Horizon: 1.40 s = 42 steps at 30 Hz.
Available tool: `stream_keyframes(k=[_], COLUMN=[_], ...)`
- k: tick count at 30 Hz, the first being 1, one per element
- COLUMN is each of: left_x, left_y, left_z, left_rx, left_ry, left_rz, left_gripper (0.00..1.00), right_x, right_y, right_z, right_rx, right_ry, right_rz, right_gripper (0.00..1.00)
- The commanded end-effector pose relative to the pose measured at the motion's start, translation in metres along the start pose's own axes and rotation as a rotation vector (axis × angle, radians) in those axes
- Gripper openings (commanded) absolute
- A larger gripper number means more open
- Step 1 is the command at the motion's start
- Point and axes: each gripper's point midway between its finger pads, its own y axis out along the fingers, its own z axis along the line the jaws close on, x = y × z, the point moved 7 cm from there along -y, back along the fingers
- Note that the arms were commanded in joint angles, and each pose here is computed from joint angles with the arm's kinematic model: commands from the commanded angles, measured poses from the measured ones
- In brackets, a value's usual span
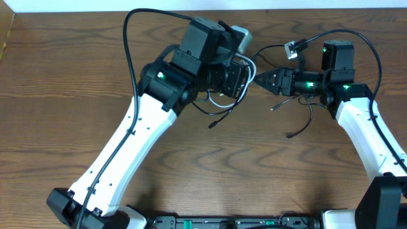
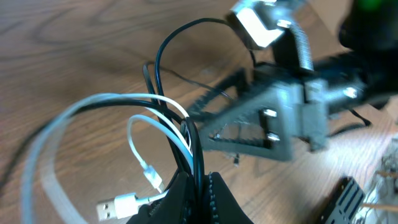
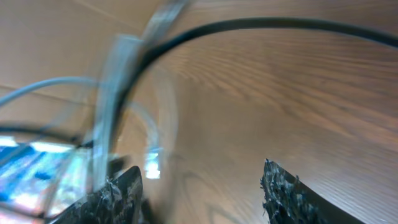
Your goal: Untangle cables
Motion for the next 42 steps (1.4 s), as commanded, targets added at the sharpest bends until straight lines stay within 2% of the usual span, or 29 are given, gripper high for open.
stream_keyframes(k=[1, 10, 19, 25, 32, 39, 42], left_x=[0.004, 0.005, 0.003, 0.001, 0.001, -0.002, -0.003], left_y=[-0.005, -0.006, -0.006, -0.006, -0.006, 0.006, 0.012], left_z=[0.014, 0.018, 0.015, 0.014, 0.015, 0.021, 0.023], left_rx=[0.024, 0.029, 0.004, -0.009, -0.004, 0.003, 0.003], left_ry=[-0.073, -0.114, -0.143, -0.148, -0.150, -0.229, -0.271], left_rz=[-0.019, -0.023, -0.011, 0.004, 0.004, 0.034, 0.047], left_gripper=[0.08, 0.07, 0.07, 0.07, 0.07, 0.07, 0.07], right_x=[0.000, -0.002, 0.000, 0.005, 0.006, 0.002, 0.001], right_y=[-0.001, 0.013, 0.038, 0.044, 0.026, 0.025, 0.025], right_z=[0.016, 0.029, 0.019, 0.030, 0.020, 0.040, 0.041], right_rx=[0.082, 0.102, -0.161, -0.111, -0.075, 0.107, 0.123], right_ry=[0.007, -0.014, 0.130, 0.092, 0.149, 0.004, -0.005], right_rz=[0.019, 0.036, -0.062, -0.079, -0.053, 0.021, 0.027], right_gripper=[0.58, 0.57, 0.44, 0.44, 0.44, 0.47, 0.49])
